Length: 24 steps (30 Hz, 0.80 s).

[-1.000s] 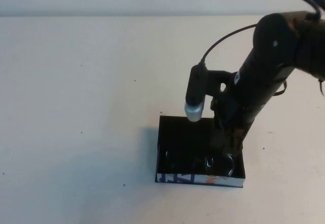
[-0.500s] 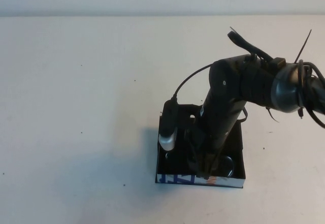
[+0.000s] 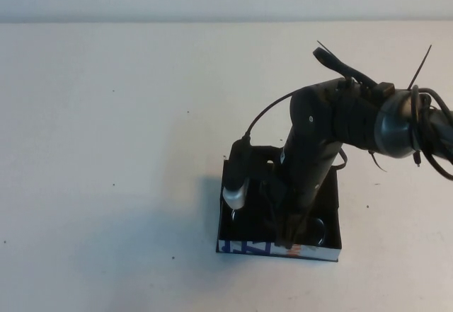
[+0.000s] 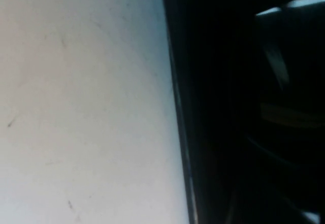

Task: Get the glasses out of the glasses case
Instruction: Pick up the glasses from the glasses case, then place the glasses on the table

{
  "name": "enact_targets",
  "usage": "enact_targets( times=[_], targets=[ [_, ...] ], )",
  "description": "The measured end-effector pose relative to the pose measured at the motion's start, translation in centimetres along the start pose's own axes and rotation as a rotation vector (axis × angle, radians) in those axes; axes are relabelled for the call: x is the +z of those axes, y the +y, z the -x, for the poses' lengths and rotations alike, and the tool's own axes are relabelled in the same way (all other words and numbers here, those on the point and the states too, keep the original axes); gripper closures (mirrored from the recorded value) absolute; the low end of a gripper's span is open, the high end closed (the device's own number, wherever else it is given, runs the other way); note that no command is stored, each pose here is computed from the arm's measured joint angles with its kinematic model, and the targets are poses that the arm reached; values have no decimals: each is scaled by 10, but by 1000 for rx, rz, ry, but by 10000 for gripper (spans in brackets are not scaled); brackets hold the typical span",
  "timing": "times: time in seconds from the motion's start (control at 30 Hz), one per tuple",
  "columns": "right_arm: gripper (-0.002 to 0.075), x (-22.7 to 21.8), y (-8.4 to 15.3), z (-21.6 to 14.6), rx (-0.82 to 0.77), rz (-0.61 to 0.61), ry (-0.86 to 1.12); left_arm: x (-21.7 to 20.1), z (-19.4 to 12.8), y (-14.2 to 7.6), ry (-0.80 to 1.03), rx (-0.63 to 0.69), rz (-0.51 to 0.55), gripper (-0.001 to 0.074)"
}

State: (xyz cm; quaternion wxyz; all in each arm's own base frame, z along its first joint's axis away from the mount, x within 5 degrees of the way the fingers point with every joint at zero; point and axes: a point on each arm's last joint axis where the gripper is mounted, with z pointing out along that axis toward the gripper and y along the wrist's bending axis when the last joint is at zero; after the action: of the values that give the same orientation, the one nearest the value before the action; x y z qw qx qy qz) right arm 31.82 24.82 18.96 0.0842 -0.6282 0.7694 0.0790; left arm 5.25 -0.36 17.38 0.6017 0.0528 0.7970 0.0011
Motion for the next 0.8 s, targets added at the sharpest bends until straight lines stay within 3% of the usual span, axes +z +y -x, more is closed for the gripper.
enact_targets(
  times=[0.17,0.43,0.6,0.8],
  targets=[
    [663,-4,2,-1,-1,32,33,0,0,0,0,0,0,739],
    [663,-74,-3,16,107,-66,-7,0,0,0,0,0,0,739],
    [663,-132,-4,6,411,-142,-128,0,0,0,0,0,0,739],
    [664,-167,-8,-49,734,-121,-206,0,0,0,0,0,0,739]
  ],
)
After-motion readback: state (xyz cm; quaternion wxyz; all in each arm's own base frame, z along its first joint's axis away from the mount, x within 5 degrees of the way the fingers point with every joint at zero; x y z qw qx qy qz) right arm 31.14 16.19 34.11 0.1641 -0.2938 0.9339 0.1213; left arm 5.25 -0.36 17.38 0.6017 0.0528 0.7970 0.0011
